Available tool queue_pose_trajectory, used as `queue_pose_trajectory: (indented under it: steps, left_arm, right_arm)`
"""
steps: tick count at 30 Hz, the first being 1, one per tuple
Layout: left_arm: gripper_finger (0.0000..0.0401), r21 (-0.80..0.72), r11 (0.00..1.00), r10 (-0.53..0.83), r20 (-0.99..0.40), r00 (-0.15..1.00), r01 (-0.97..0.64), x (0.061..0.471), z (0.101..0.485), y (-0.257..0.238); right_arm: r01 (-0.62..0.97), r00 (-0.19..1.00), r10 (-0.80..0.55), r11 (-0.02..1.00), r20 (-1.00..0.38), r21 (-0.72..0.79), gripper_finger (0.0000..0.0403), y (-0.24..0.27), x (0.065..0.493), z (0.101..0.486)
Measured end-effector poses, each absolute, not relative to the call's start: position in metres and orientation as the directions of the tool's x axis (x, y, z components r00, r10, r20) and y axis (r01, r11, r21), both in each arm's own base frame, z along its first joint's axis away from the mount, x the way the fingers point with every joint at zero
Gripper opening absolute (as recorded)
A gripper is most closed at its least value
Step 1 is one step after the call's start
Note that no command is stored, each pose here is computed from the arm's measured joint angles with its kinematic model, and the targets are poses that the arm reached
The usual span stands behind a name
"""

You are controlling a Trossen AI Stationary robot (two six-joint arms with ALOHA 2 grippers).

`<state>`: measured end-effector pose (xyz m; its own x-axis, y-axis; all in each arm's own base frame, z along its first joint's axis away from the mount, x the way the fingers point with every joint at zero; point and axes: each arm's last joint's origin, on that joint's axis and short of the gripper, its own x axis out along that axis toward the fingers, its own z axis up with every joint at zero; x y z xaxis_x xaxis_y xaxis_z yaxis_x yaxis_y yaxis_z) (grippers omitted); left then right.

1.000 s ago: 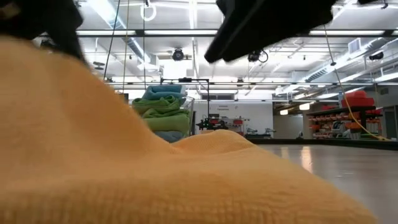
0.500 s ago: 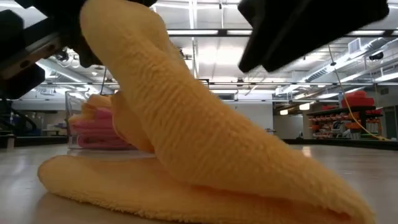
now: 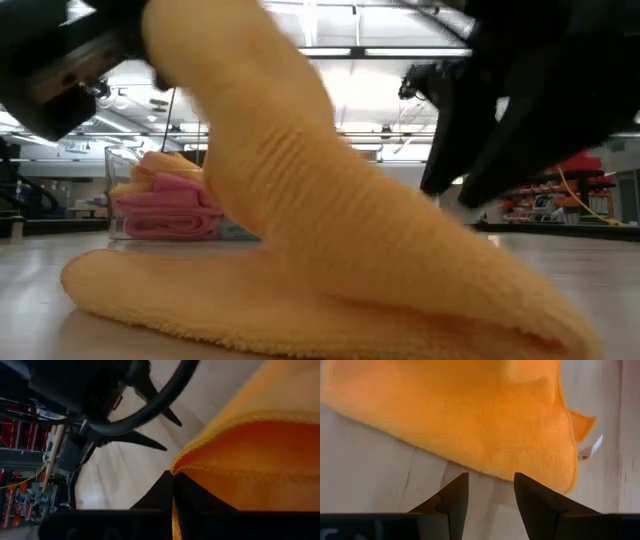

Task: Fold microfiber towels
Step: Fold the yellow microfiber towel

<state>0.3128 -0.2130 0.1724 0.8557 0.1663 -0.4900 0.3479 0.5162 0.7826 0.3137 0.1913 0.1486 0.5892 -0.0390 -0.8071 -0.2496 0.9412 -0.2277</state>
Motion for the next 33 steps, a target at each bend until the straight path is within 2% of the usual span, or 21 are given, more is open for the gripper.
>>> queue_pose_trajectory:
  steps: [4,7,10,14,17,22,27,33]
  left_arm:
    - [0.0006,0.779,0.554,0.189,-0.459,0.868,0.292,0.324,0.176,-0.201]
    - [0.0013,0.781,0.573,0.206,-0.430,0.879,0.248,0.332,0.179,-0.193]
    - [0.0022,0.802,0.552,0.201,-0.396,0.896,0.230,0.336,0.184,-0.191]
    - [0.0011,0.840,0.504,0.187,-0.334,0.924,0.201,0.341,0.191,-0.190]
    - [0.0007,0.849,0.488,0.163,-0.320,0.933,0.205,0.345,0.194,-0.186]
    - [0.0021,0.809,0.539,0.075,-0.325,0.943,0.236,0.356,0.192,-0.175]
    - [0.0012,0.786,0.561,-0.027,-0.297,0.954,0.260,0.366,0.189,-0.170]
    - [0.0012,0.778,0.559,-0.067,-0.304,0.950,0.288,0.371,0.174,-0.172]
  right_arm:
    - [-0.259,0.625,-0.008,0.941,-0.781,-0.217,0.0166,0.200,0.311,0.171]
    - [-0.242,0.656,-0.016,0.943,-0.755,-0.230,0.0166,0.203,0.303,0.188]
    - [-0.229,0.671,-0.006,0.949,-0.741,-0.215,0.0166,0.205,0.292,0.204]
    - [-0.190,0.663,-0.025,0.961,-0.748,-0.201,0.0166,0.207,0.275,0.218]
    - [-0.142,0.650,-0.078,0.965,-0.756,-0.222,0.0166,0.207,0.261,0.223]
    - [-0.096,0.631,-0.153,0.957,-0.760,-0.272,0.0166,0.208,0.245,0.225]
    - [-0.083,0.642,-0.166,0.956,-0.749,-0.283,0.0166,0.211,0.241,0.225]
    - [-0.071,0.651,-0.174,0.955,-0.739,-0.288,0.0166,0.213,0.240,0.226]
